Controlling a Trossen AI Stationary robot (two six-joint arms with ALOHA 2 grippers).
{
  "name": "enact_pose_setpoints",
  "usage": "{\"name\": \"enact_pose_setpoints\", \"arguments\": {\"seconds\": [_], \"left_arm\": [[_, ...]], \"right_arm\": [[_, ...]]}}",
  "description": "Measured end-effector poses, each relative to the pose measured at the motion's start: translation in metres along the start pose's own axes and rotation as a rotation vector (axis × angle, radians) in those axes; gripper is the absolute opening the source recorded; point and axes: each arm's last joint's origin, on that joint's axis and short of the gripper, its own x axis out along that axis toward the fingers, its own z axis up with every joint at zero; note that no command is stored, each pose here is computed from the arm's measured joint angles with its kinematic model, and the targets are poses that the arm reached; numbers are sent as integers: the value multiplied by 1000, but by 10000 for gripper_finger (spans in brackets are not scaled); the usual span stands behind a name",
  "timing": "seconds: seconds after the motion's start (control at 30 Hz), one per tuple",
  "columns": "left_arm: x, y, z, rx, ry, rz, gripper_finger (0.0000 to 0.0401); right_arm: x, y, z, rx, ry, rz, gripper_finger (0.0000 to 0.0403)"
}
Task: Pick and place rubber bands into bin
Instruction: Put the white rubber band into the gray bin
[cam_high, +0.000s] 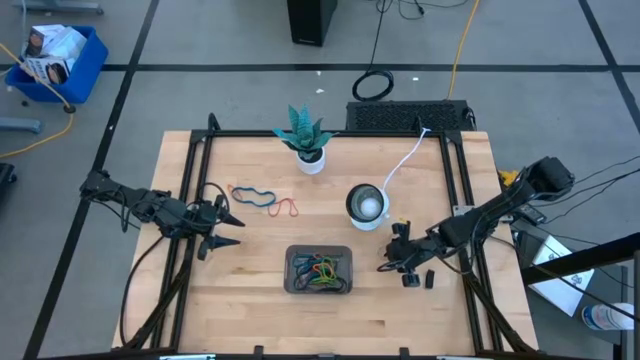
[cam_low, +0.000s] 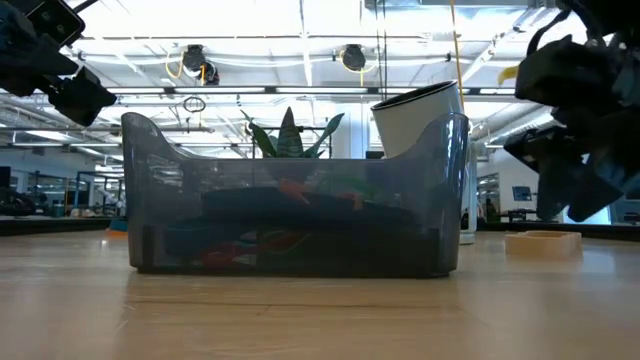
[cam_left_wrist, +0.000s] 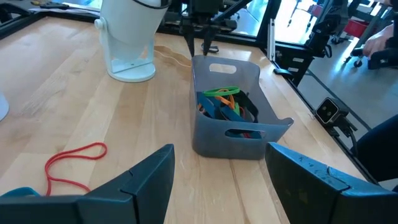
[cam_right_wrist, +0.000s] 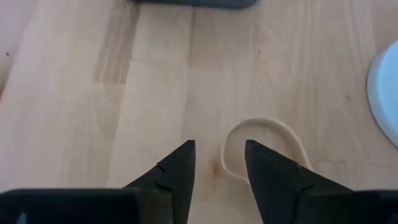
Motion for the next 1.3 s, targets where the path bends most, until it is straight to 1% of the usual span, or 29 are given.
{"name": "enact_pose_setpoints", "arguments": {"seconds": [0.07, 0.23, 0.47, 0.6, 0.8, 0.83, 0.93, 1.1, 1.17, 1.3], "left_arm": [[0, 0, 0, 0, 0, 0, 257], [0, 0, 0, 0, -1, 0, 257], [0, 0, 0, -1, 0, 1, 258], [0, 0, 0, -1, 0, 1, 257], [0, 0, 0, 0, 0, 1, 258], [0, 0, 0, 3, 0, 1, 257], [0, 0, 0, 4, 0, 2, 257], [0, 0, 0, 2, -2, 10, 257], [0, 0, 0, 2, -2, 10, 257], [0, 0, 0, 1, -3, 12, 257]], "right_arm": [[5, 1, 2, -7, -11, 5, 129], [18, 1, -6, -22, 64, -20, 122], [29, 1, -10, 29, 110, -46, 106], [30, 1, -11, 39, 112, -48, 78], [29, 1, -11, 45, 107, -45, 13], [29, 1, -10, 46, 102, -42, 7], [30, 2, -8, 71, 80, -33, 8], [28, 4, -2, 155, 11, 6, 3], [23, 6, 5, 187, -53, 38, 2], [8, 11, 24, 219, -243, 122, 1]]}}
